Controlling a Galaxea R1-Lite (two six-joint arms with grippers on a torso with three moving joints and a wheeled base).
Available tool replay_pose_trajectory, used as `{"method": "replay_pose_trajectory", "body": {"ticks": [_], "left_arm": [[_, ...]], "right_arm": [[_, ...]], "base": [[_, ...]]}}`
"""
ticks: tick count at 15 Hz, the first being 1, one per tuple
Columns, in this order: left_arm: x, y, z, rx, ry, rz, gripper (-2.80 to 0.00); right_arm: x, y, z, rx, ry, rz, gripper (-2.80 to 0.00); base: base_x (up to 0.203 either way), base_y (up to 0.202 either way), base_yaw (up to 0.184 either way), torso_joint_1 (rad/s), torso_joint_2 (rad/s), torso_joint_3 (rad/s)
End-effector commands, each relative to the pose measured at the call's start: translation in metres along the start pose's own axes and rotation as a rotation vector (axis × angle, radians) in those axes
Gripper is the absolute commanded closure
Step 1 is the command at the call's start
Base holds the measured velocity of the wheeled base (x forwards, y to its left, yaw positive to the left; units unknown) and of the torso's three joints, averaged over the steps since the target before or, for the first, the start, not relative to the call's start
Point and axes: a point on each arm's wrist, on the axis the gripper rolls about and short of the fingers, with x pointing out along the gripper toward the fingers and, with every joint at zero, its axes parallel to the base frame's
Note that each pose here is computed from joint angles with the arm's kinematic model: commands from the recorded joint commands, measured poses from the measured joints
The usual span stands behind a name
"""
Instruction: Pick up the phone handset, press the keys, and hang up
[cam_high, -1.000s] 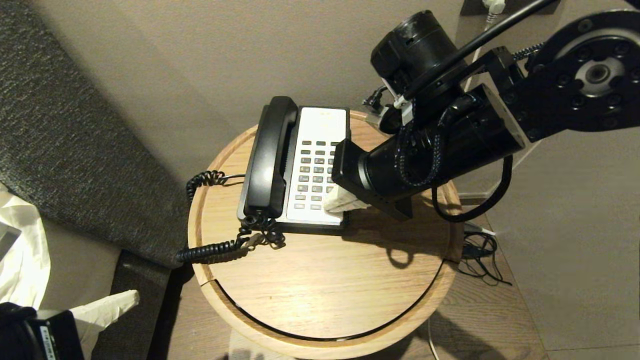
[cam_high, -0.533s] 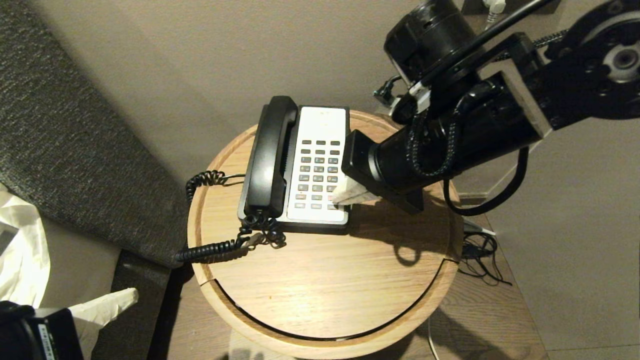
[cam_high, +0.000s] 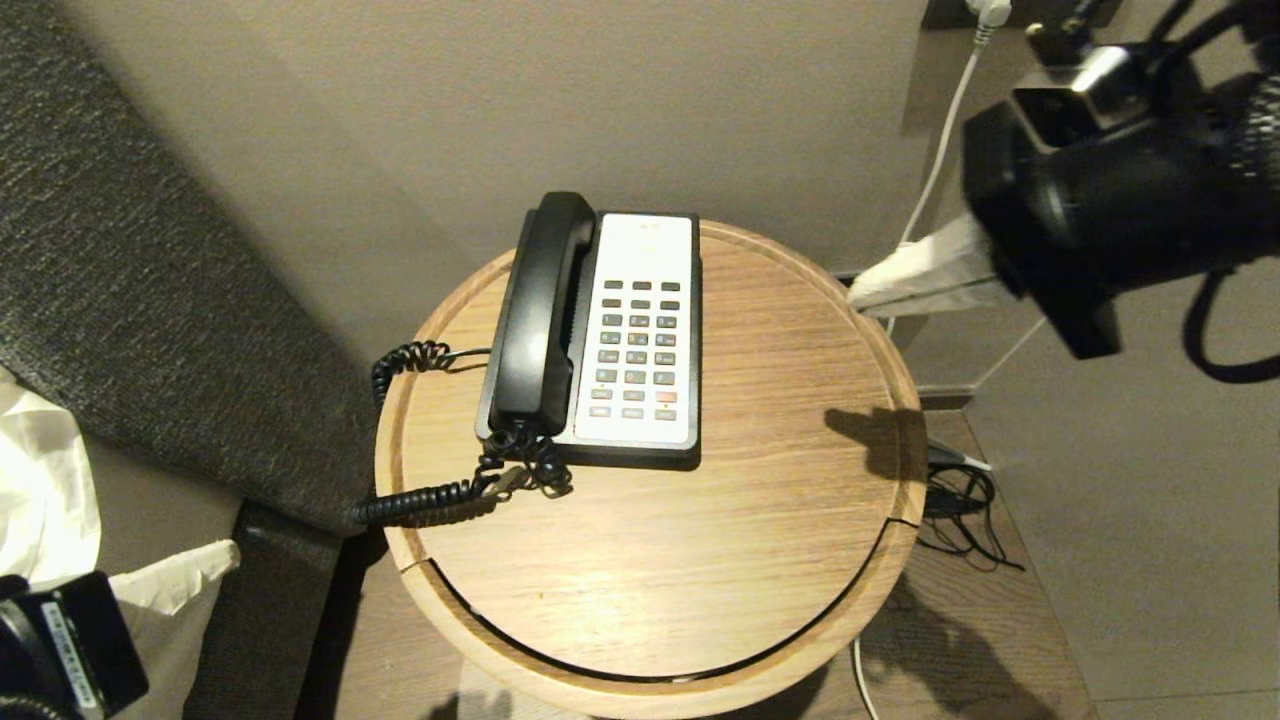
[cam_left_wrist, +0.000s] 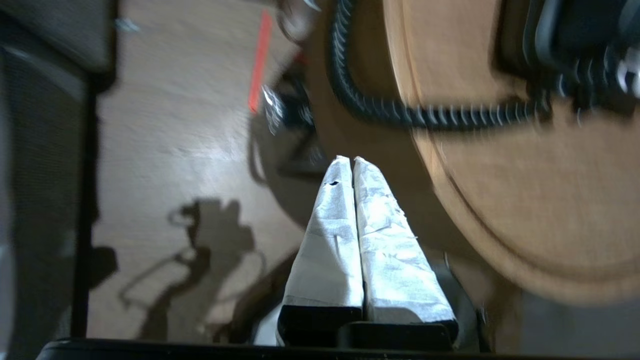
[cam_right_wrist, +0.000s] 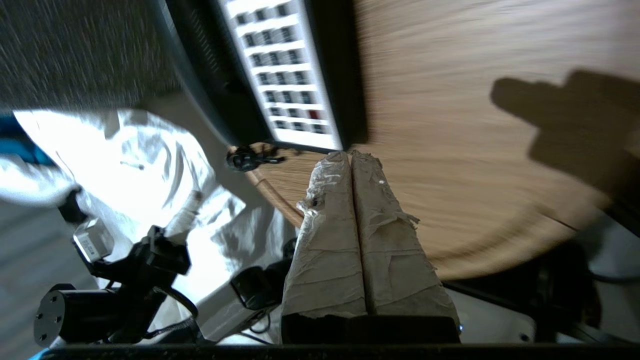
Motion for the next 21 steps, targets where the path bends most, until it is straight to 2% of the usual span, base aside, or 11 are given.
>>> {"method": "replay_pose_trajectory", "body": {"ticks": [1,4,7,8,10,11,12,13,16,19,21], "left_arm": [[-0.006,0.008,0.000,-0.037,-0.066,0.052,0.00],[-0.025,0.027,-0.021,-0.060,-0.167,0.086,0.00],[-0.048,0.044,-0.044,-0.065,-0.286,0.183,0.00],[-0.055,0.047,-0.053,-0.053,-0.307,0.184,0.00],[-0.070,0.054,-0.073,-0.024,-0.303,0.191,0.00],[-0.072,0.057,-0.081,-0.019,-0.272,0.228,0.00],[-0.075,0.057,-0.079,-0.023,-0.293,0.274,0.00],[-0.079,0.055,-0.075,-0.027,-0.317,0.283,0.00],[-0.083,0.052,-0.075,-0.044,-0.359,0.381,0.00],[-0.079,0.057,-0.102,-0.021,-0.338,0.332,0.00],[-0.077,0.056,-0.104,-0.003,-0.310,0.271,0.00]], "right_arm": [[-0.075,-0.032,-0.012,0.056,-0.133,0.023,0.00],[-0.137,-0.076,-0.051,0.153,-0.274,0.017,0.00],[-0.175,-0.115,-0.111,0.261,-0.390,0.043,0.00],[-0.182,-0.124,-0.129,0.291,-0.421,0.056,0.00],[-0.190,-0.141,-0.164,0.339,-0.462,0.062,0.00],[-0.192,-0.147,-0.177,0.359,-0.470,0.055,0.00],[-0.192,-0.151,-0.188,0.390,-0.478,0.048,0.00],[-0.192,-0.153,-0.193,0.436,-0.486,0.049,0.00],[-0.192,-0.152,-0.197,0.463,-0.514,0.042,0.00],[-0.194,-0.158,-0.210,0.460,-0.518,0.043,0.00],[-0.193,-0.167,-0.224,0.455,-0.526,0.051,0.00]], "base": [[0.000,0.000,0.000,0.000,0.00,0.000],[0.000,0.000,0.000,0.000,0.00,0.000],[0.000,0.000,0.000,0.000,0.00,0.000],[0.000,0.000,0.000,0.000,0.00,0.000],[0.000,0.000,0.000,0.000,0.00,0.000],[0.000,0.000,0.000,0.000,0.00,0.000],[0.000,0.000,0.000,0.000,0.00,0.000],[0.000,0.000,0.000,0.000,0.00,0.000],[0.000,0.000,0.000,0.000,0.00,0.000],[0.000,0.000,0.000,0.000,0.00,0.000],[0.000,0.000,0.000,0.000,0.00,0.000]]}}
